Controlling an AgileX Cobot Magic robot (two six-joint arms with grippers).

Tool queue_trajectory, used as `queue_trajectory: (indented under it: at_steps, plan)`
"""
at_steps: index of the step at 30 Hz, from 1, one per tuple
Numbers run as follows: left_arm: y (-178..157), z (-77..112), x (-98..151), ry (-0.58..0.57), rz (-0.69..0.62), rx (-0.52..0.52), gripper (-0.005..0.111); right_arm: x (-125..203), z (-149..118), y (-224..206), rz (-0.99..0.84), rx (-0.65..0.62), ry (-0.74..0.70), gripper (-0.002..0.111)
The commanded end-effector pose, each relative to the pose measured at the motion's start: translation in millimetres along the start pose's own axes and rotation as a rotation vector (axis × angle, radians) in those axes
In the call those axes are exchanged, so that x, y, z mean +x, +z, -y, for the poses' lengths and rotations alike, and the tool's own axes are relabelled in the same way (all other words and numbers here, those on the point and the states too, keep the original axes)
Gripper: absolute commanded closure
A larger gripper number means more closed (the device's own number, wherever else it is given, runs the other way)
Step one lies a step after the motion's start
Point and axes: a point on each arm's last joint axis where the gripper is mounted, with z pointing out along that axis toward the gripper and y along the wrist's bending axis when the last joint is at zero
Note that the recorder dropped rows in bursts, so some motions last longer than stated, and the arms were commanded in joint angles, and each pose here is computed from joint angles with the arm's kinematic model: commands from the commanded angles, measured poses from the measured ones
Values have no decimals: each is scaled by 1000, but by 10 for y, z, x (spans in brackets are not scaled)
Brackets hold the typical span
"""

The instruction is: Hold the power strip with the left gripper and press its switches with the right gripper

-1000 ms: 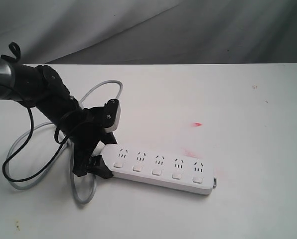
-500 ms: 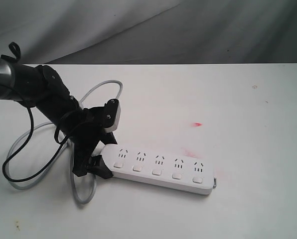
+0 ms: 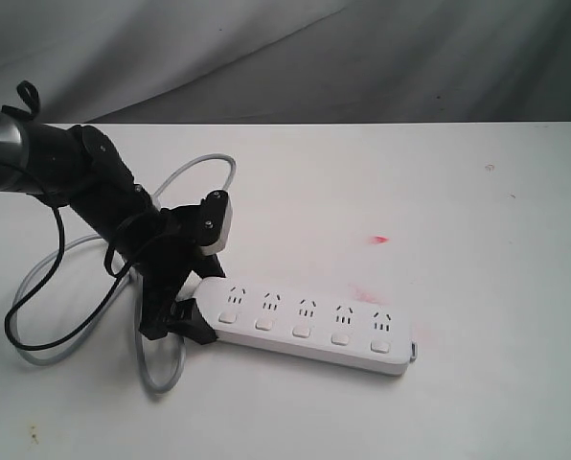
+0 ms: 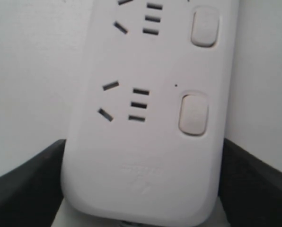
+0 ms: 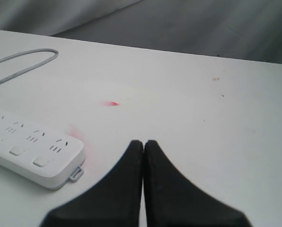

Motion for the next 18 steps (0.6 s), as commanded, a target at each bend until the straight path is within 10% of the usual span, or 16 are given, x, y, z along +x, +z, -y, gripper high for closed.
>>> queue_trajectory:
  at_steps: [1,18]
  plan:
    - [25,32,-15,6,0,35,56,17,-11,-1,-8,-10,54,108]
    - [22,29,-10,5,0,34,56,-1276,-9,18,-252,-58,-42,108]
